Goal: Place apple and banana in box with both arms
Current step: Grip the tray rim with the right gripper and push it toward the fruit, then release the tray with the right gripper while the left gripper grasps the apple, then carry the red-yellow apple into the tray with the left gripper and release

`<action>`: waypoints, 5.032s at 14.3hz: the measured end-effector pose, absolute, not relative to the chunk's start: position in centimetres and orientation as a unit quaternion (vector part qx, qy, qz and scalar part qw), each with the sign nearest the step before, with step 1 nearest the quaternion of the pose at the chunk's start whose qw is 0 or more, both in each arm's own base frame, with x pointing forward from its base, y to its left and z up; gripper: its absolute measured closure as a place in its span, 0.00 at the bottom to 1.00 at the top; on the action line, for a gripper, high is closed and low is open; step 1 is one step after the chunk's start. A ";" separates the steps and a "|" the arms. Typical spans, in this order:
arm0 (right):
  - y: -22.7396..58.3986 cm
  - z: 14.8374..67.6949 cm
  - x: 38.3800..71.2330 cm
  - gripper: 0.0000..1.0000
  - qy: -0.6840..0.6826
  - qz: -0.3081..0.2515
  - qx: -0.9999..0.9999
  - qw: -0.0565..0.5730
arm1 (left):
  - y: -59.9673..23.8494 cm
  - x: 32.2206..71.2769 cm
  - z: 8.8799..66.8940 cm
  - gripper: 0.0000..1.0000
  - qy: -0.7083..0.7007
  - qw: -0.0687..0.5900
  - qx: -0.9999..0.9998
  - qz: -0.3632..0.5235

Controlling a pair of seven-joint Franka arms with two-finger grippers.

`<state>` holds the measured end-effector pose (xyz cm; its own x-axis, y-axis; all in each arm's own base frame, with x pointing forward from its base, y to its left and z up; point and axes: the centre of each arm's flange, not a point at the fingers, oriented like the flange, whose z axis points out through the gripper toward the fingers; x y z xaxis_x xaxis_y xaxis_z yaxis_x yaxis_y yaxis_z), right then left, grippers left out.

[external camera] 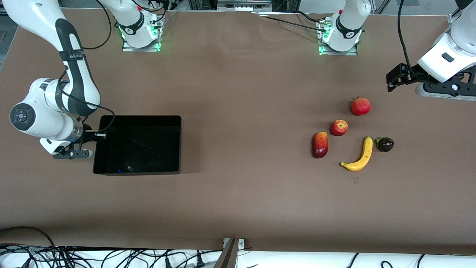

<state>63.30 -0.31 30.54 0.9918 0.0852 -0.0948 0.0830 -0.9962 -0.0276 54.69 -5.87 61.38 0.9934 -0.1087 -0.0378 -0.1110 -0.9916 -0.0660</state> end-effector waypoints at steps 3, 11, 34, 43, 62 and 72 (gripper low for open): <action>7.4 35.5 65.0 0.95 -0.057 0.039 -0.997 0.036 | -5.9 54.7 61.4 0.00 0.055 0.034 -0.998 0.018; 38.9 33.4 58.2 0.95 -0.048 0.029 -0.996 0.066 | -5.8 54.6 61.3 0.00 0.054 0.034 -0.998 0.020; 50.3 31.1 56.6 0.32 0.008 -0.020 -0.995 0.094 | -8.8 55.8 50.6 0.00 0.083 0.042 -0.977 0.194; 20.5 57.1 61.0 0.00 -0.011 0.031 -0.997 0.070 | -9.0 58.1 33.2 0.00 0.092 0.027 -0.983 0.159; 5.7 60.3 53.5 0.00 -0.041 0.001 -0.999 0.024 | -9.4 55.3 27.3 0.30 0.106 0.022 -0.990 0.089; 5.1 60.3 53.7 0.00 -0.041 0.000 -0.999 -0.002 | -28.4 54.1 26.6 0.30 0.011 0.019 -0.991 0.131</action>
